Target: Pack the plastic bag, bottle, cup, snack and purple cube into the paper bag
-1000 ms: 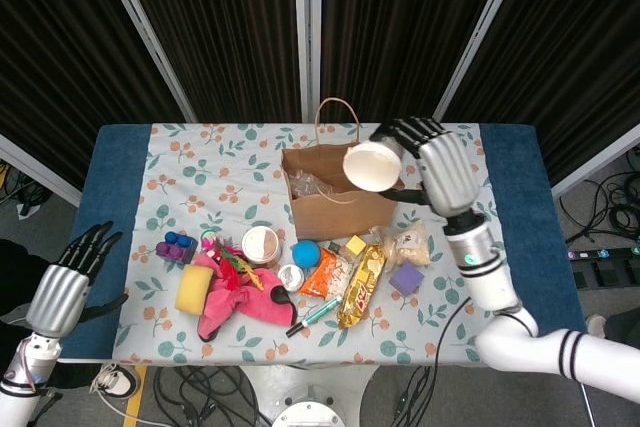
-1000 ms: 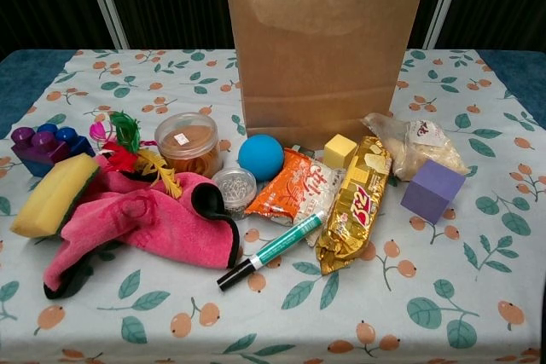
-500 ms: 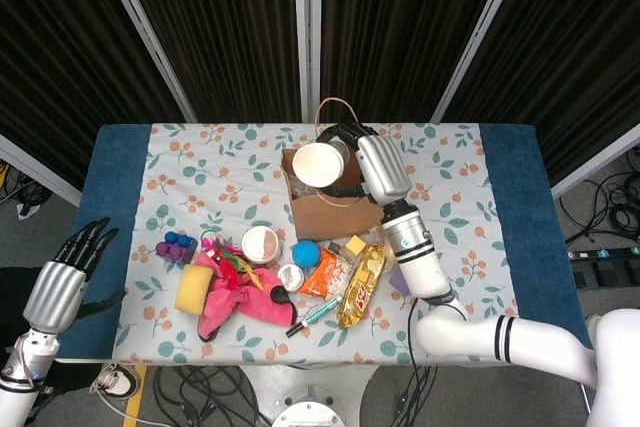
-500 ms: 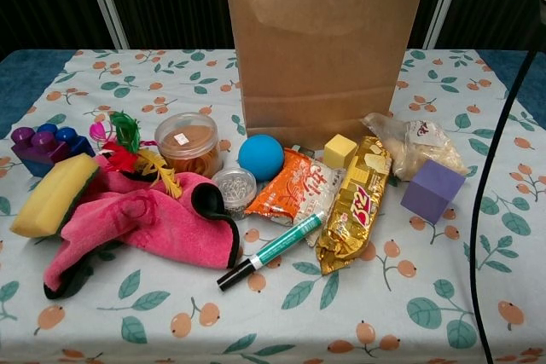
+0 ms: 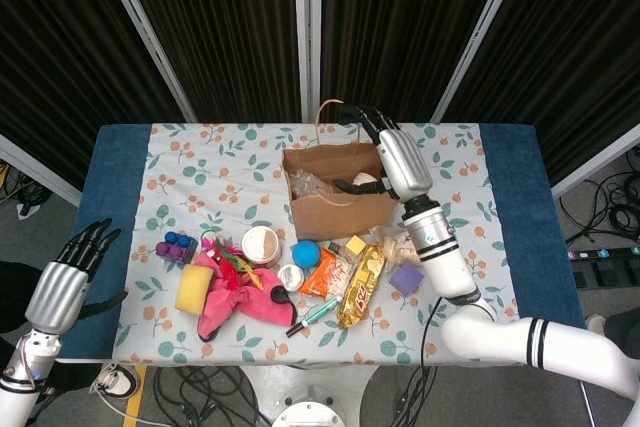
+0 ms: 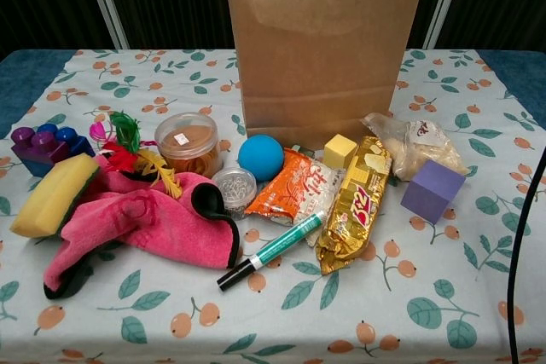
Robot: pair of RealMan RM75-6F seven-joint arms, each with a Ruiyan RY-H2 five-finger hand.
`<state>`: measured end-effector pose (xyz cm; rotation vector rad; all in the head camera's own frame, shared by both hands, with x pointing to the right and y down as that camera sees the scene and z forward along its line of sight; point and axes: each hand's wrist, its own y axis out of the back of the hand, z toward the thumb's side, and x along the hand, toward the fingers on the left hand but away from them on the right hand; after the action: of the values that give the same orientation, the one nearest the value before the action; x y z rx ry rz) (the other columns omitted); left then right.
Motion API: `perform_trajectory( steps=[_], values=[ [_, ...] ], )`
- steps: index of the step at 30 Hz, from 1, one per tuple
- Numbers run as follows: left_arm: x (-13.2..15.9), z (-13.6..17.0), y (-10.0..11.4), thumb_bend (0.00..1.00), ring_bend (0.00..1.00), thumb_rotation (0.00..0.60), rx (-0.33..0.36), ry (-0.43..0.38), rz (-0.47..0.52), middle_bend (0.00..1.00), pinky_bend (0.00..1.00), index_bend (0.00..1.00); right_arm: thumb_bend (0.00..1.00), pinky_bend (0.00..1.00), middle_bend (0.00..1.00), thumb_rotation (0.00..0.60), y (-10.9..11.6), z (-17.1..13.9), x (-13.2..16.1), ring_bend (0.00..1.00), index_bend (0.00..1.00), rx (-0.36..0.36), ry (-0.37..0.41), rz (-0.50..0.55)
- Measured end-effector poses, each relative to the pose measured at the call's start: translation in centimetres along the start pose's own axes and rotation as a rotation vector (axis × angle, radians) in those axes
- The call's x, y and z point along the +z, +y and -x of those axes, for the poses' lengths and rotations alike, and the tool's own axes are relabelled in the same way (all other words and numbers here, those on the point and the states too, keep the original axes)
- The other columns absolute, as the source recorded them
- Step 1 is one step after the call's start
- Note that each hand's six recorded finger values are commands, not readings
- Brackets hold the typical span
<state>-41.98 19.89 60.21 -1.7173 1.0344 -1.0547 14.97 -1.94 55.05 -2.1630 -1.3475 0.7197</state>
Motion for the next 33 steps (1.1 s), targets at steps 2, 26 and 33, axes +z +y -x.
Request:
perform_trajectory(
  steps=[2,26,33],
  values=[
    [0.0,0.1,-0.2,0.00,0.06,0.600,-0.012,0.003,0.000,0.08,0.18,0.09,0.00,0.13,0.26,0.600,0.6,-0.3,0.7,0.08,0.13,-0.022,0.040,-0.014],
    [0.5,1.1,-1.7,0.00,0.06,0.600,-0.065,0.009,-0.021,0.08,0.18,0.09,0.00,0.15,0.27,0.600,-1.2,-16.7,1.0,0.10,0.23,0.309,0.599,-0.725],
    [0.4,1.3,-1.9,0.00,0.06,0.600,-0.065,0.010,-0.022,0.08,0.18,0.09,0.00,0.17,0.27,0.600,-4.2,-17.2,-5.1,0.10,0.25,0.508,0.528,-0.896]
  ],
)
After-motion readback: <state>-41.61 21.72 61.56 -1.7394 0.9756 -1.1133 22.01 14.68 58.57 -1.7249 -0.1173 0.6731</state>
